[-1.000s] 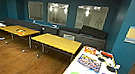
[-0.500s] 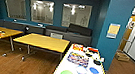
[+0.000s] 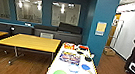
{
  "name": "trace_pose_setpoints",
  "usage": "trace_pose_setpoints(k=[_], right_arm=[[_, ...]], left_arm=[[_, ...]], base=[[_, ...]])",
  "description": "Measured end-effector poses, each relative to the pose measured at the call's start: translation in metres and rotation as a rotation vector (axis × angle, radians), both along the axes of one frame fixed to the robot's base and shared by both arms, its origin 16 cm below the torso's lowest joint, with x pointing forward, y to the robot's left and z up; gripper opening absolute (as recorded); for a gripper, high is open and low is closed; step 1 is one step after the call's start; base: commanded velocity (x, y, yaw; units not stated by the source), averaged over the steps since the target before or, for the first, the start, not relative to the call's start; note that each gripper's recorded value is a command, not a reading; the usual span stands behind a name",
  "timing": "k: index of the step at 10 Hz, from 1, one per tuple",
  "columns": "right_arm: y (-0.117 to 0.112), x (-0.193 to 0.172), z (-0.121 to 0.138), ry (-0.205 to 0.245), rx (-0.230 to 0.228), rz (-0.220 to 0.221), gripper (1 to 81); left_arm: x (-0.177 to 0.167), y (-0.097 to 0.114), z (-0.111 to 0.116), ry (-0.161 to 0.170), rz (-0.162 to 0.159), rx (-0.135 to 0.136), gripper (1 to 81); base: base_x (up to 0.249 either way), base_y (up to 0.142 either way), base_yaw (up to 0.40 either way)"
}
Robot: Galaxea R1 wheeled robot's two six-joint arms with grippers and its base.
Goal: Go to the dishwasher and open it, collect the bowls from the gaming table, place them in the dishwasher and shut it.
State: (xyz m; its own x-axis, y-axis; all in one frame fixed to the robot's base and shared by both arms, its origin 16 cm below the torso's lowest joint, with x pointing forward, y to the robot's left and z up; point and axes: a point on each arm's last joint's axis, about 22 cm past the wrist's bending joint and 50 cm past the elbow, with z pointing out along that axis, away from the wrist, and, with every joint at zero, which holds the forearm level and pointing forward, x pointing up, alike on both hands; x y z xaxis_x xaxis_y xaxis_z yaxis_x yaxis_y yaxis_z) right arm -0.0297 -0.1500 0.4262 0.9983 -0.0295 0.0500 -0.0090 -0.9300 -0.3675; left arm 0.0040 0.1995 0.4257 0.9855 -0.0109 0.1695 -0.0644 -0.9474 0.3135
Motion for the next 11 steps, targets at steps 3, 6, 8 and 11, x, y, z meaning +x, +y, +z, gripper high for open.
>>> trace_pose_setpoints(k=[3,6,8,11], right_arm=[[0.0001,-0.0021,0.0000,0.003,0.000,0.000,81.1],[-0.0030,-0.0005,-0.0004,0.002,-0.004,-0.002,81.1],[-0.0030,-0.0009,-0.0004,0.003,-0.004,-0.003,81.1],[-0.0033,-0.0065,-0.0005,0.004,-0.005,-0.004,81.1]], left_arm=[[-0.0019,-0.0003,0.0000,0.001,0.001,-0.001,81.1],[-0.0039,0.0001,-0.0001,0.004,0.000,0.000,81.1],[-0.0043,0.0001,-0.0001,0.005,0.000,0.000,81.1],[-0.0090,0.0003,-0.0002,0.009,0.000,0.000,81.1]], base=[[0.000,-0.052,0.000],[0.000,0.000,0.000],[0.000,0.000,0.000],[0.057,0.000,0.000]])
